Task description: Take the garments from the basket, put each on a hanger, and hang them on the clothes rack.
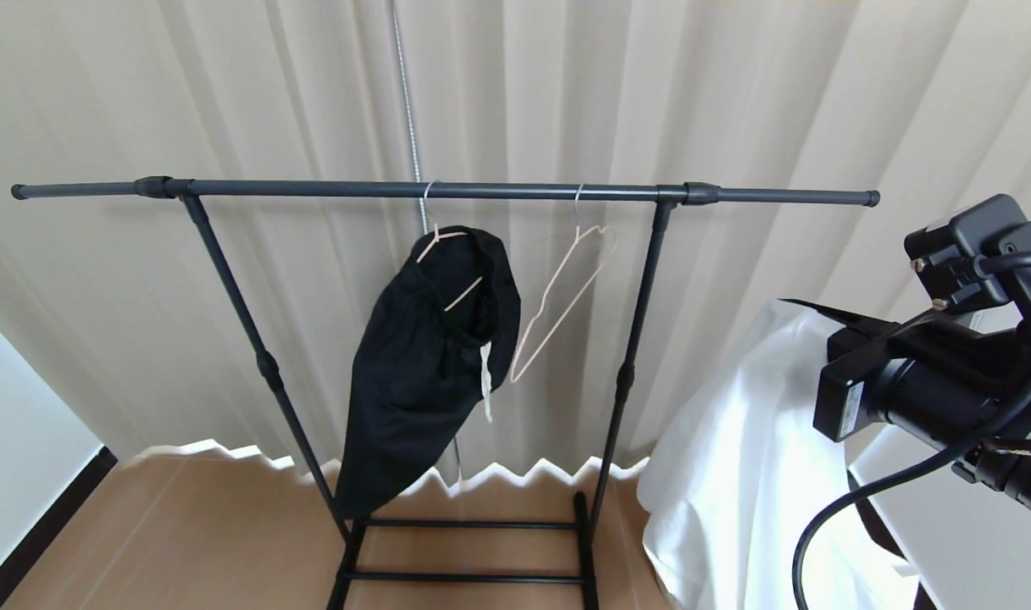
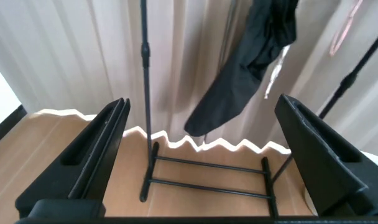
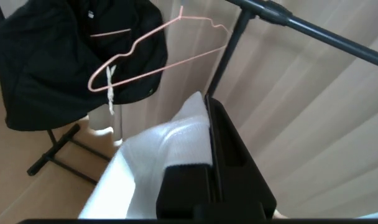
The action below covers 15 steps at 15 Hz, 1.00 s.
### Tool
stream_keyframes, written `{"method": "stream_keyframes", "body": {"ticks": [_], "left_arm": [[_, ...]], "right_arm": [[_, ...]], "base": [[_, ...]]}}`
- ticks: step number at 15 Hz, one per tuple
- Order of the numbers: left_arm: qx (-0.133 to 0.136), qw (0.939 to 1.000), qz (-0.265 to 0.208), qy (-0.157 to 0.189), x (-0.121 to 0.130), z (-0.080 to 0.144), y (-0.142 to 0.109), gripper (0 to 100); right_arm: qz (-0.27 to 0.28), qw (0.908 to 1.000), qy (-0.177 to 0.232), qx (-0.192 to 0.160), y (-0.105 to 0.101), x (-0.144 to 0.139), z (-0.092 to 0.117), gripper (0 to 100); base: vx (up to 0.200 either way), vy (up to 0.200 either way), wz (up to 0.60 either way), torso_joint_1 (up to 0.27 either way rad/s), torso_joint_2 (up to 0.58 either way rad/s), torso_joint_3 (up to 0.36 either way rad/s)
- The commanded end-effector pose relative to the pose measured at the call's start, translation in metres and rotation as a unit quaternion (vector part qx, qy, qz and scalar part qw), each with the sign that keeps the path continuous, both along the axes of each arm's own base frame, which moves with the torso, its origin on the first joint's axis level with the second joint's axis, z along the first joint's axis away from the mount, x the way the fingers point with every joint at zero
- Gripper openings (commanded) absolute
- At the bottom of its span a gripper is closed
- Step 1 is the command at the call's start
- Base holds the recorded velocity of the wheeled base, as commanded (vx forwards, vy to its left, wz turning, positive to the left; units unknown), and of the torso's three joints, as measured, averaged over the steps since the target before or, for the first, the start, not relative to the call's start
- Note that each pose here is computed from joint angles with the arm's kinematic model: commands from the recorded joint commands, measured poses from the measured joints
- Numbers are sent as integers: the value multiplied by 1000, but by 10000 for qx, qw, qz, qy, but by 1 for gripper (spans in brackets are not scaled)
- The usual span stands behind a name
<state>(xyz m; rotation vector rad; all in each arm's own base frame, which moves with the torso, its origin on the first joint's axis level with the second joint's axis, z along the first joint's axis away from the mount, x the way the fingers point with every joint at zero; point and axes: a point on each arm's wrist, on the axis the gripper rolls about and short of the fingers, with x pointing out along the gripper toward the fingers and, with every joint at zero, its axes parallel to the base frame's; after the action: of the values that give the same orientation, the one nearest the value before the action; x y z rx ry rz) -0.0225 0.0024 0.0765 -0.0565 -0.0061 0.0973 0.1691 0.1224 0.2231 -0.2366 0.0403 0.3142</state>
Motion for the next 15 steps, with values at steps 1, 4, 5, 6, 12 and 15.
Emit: {"method": "stream_keyframes", "body": {"ticks": [1, 4, 5, 6, 12, 15], "left_arm": [[-2, 10000, 4, -6, 0, 0, 0, 100], [-2, 10000, 4, -6, 0, 0, 0, 100], [-2, 10000, 4, -22, 0, 0, 0, 100], [-2, 10000, 4, -14, 0, 0, 0, 100], [21, 10000, -4, -4, 0, 0, 0, 100], [280, 9985, -153, 454, 6, 1, 0, 100]], "right_arm": [[9, 10000, -6, 0, 0, 0, 0, 0], [10, 10000, -27, 7, 1, 0, 2, 0], [2, 10000, -39, 16, 1, 1, 3, 0], [9, 10000, -67, 47, 2, 2, 5, 0], [2, 10000, -27, 6, 1, 1, 2, 0], [-5, 9999, 75, -75, 3, 4, -4, 0]], "base": [[0, 200, 0, 7, 2, 2], [0, 200, 0, 4, -2, 2], [0, 0, 0, 0, 0, 0], [0, 0, 0, 0, 0, 0], [0, 0, -300, 0, 0, 3], [0, 0, 0, 0, 0, 0]]}}
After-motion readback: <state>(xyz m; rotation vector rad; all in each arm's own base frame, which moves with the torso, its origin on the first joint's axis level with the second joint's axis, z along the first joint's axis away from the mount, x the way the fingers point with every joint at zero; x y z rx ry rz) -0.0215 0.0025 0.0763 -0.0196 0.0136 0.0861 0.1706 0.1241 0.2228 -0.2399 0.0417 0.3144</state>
